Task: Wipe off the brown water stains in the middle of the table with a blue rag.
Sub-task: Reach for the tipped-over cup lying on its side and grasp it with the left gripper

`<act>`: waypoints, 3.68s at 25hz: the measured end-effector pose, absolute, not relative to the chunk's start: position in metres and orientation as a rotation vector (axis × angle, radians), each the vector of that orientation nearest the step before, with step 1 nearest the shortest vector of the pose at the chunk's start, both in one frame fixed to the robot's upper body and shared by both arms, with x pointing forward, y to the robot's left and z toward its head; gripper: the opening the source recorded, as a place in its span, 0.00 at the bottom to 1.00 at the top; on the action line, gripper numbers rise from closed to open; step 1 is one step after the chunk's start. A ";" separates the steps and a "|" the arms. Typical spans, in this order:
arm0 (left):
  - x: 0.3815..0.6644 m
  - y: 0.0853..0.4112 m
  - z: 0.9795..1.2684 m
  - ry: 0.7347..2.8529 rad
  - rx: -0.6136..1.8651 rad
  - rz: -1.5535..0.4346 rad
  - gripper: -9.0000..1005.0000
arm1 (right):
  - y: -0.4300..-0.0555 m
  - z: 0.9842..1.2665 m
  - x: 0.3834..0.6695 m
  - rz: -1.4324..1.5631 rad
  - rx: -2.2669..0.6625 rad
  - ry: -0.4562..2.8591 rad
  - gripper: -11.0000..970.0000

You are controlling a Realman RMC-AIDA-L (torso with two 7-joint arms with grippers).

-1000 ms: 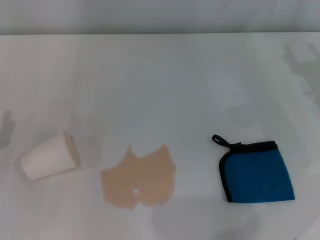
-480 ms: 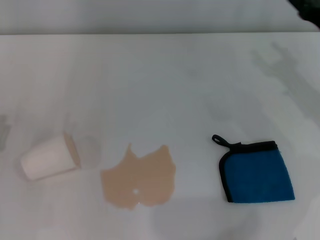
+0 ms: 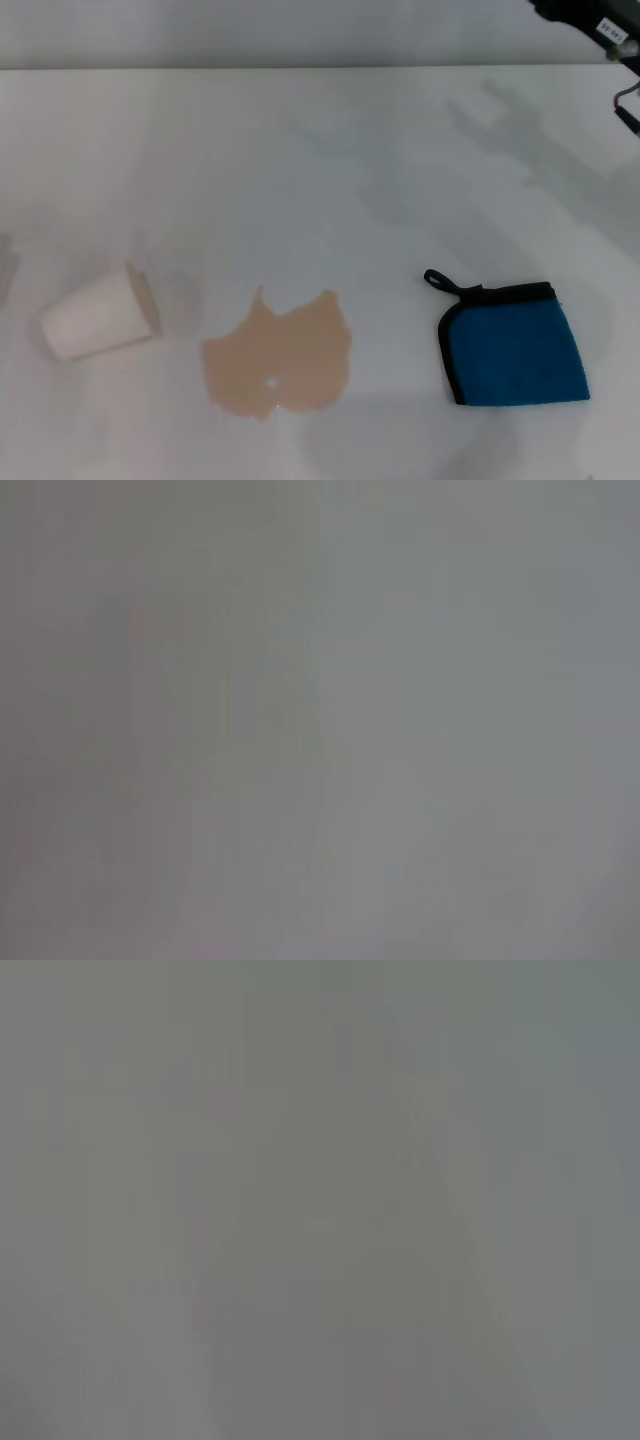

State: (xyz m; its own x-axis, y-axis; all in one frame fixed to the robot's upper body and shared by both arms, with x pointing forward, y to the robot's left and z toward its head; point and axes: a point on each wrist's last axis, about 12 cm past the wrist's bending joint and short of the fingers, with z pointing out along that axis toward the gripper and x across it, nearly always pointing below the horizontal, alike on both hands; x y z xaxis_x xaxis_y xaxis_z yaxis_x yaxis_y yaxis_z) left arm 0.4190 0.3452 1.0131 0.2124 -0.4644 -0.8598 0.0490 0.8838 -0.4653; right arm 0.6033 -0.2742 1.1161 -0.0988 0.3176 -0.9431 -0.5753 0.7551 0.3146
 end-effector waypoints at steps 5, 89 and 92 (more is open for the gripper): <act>0.413 0.345 1.021 1.314 -0.160 -0.360 0.87 | -0.291 1.114 0.592 0.708 -0.125 1.417 0.87; 0.566 0.288 1.164 2.473 1.520 -0.355 0.87 | -0.325 1.095 0.580 0.621 0.044 1.437 0.87; 0.568 0.287 1.165 2.463 1.535 -0.337 0.87 | -0.326 1.094 0.579 0.619 0.050 1.440 0.87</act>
State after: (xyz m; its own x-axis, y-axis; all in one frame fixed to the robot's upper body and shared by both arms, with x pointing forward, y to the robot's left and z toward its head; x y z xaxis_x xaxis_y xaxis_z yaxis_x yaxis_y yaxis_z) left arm 0.5681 0.2865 1.1647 -0.4306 0.8498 -0.3040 0.9003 0.4284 -0.0776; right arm 0.5786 -0.3256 1.0937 0.0037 0.4242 -0.9055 -0.3658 0.8434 0.3936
